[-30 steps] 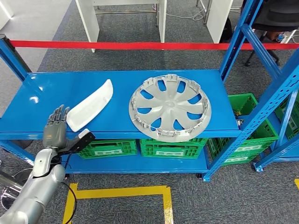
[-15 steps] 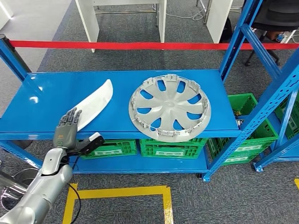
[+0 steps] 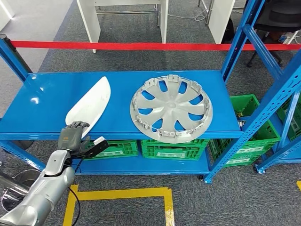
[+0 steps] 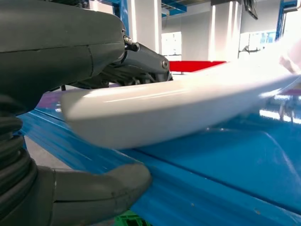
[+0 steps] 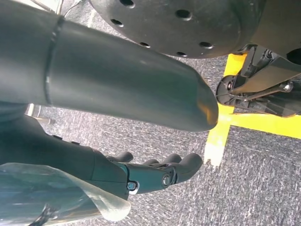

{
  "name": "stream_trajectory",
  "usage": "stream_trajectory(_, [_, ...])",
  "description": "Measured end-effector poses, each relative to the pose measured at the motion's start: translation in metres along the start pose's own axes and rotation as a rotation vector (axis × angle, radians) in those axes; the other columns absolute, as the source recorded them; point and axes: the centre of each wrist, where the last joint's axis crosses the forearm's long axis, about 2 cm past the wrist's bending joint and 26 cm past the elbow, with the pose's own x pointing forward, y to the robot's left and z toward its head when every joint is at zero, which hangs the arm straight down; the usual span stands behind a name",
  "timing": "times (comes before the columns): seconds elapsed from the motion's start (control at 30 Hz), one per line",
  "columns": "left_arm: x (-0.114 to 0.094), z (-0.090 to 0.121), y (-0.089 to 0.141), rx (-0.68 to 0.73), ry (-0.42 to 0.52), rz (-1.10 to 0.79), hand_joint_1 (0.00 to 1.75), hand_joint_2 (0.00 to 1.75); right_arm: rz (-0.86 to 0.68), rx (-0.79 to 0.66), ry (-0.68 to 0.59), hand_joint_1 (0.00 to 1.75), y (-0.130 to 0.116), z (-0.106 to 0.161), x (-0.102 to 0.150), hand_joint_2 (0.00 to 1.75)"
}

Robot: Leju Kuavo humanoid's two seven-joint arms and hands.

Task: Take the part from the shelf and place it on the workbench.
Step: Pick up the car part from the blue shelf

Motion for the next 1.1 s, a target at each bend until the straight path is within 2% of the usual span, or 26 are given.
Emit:
stream_trajectory(0.37, [0.001, -0.008, 0.005, 0.022, -0.001, -0.002, 1.75, 1.75, 0.000, -0.003, -0.001, 0.00, 0.000, 0.000, 0.000, 0.00])
stream_trajectory(0.9, [-0.004, -0.003, 0.006, 0.148, -0.023, -0.088, 1.75, 1.75, -0.001, -0.009, -0.007, 0.00, 0.000, 0.000, 0.000, 0.00])
stream_trajectory(1.1, [-0.005, -0.005, 0.024, 0.256, -0.065, -0.133, 1.75, 1.75, -0.007, -0.013, -0.009, 0.00, 0.000, 0.000, 0.000, 0.00])
